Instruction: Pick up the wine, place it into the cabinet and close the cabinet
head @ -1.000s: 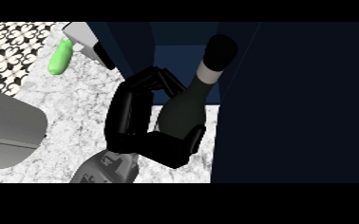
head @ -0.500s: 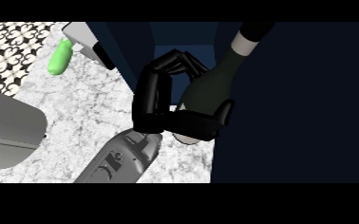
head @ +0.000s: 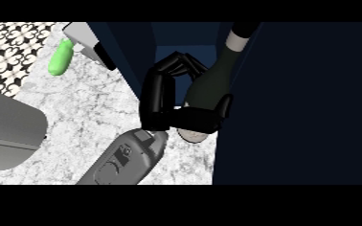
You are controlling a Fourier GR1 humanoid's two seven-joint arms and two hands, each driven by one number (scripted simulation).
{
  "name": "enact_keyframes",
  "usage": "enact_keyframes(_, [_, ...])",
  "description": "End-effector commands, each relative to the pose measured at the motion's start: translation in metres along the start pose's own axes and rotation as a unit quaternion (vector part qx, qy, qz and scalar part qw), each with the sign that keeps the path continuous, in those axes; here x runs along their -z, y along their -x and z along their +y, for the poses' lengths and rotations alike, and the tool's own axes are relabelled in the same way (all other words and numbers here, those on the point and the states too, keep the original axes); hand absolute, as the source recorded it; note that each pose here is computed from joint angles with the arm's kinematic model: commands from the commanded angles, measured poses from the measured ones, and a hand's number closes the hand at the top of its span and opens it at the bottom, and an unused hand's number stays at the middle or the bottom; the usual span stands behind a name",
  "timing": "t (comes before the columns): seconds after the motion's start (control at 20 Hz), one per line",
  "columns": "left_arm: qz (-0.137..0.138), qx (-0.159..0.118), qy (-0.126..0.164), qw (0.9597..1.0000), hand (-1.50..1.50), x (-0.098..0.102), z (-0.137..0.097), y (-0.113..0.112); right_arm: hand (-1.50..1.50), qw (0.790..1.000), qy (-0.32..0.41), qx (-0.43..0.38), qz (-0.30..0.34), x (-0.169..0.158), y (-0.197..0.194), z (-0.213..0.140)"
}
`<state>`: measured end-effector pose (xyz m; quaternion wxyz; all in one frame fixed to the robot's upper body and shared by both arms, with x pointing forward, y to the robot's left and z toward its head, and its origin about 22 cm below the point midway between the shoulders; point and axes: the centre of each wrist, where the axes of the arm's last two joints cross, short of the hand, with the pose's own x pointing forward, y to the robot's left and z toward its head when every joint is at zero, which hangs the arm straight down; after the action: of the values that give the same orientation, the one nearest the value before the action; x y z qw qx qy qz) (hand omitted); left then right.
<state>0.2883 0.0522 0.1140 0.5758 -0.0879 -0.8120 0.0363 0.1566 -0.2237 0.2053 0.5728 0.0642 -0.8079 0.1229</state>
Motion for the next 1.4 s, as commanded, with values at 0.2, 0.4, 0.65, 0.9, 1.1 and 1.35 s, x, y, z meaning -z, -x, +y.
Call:
enact_keyframes(0.2, [0.002,0.000,-0.028,0.9996,1.50,-0.009,0.001,0.047,-1.50,0.999,-0.012,0.035,-0.033,-0.008,-0.004,0.001])
enact_keyframes(0.4, [-0.001,0.047,-0.013,0.9988,1.50,-0.019,0.021,0.050,-1.50,0.999,-0.010,0.021,-0.021,-0.033,-0.016,0.005])
enact_keyframes(0.65, [-0.010,0.079,-0.022,0.9966,1.50,-0.009,0.016,0.075,-1.50,0.999,-0.015,0.025,-0.029,-0.025,-0.029,0.007])
enact_keyframes(0.9, [-0.009,0.073,-0.035,0.9967,1.50,-0.008,0.035,0.084,-1.50,1.000,-0.007,0.018,-0.022,-0.025,-0.014,-0.003])
enact_keyframes(1.1, [-0.013,0.068,-0.053,0.9962,1.50,0.019,0.039,0.077,-1.50,0.999,-0.019,0.022,-0.026,-0.010,-0.027,-0.002])
enact_keyframes(1.35, [-0.015,0.064,-0.062,0.9959,1.50,0.023,0.046,0.091,-1.50,0.999,-0.013,0.033,-0.028,-0.011,-0.002,-0.009])
